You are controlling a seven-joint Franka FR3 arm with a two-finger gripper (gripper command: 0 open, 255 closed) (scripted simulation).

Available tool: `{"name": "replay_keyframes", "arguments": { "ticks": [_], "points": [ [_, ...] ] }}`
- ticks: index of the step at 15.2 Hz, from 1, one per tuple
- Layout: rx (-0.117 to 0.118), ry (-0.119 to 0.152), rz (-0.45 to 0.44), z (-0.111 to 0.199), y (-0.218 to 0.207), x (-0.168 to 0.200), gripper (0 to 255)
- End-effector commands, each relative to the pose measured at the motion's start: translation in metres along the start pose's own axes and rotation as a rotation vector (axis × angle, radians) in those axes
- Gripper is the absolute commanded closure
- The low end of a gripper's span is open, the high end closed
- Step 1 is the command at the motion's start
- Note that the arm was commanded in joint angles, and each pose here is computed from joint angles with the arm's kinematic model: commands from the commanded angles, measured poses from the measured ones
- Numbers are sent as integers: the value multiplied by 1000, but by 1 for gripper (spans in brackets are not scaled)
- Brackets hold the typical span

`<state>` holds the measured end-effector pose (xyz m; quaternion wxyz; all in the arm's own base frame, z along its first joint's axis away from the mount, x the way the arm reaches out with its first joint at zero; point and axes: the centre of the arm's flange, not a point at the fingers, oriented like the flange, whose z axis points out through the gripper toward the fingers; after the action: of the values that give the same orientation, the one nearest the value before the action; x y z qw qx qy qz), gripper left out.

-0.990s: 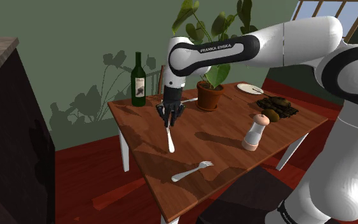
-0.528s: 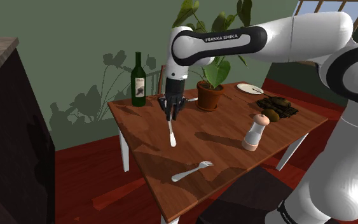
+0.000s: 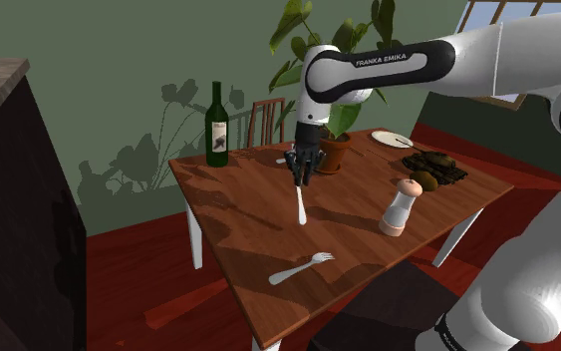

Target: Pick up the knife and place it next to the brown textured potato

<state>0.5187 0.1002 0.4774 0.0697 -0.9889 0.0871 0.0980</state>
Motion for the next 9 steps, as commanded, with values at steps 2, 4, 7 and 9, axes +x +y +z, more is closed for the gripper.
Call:
{"name": "replay_keyframes", "arguments": {
  "ticks": [2,4,7,9],
  "points": [
    [0,0,-1,-4,40,-7,255],
    [0,0,-1,-6,65,-13,255],
    [0,0,0,-5,78,-13,255],
    [-17,28,37,7,74,-12,0]
  ]
}}
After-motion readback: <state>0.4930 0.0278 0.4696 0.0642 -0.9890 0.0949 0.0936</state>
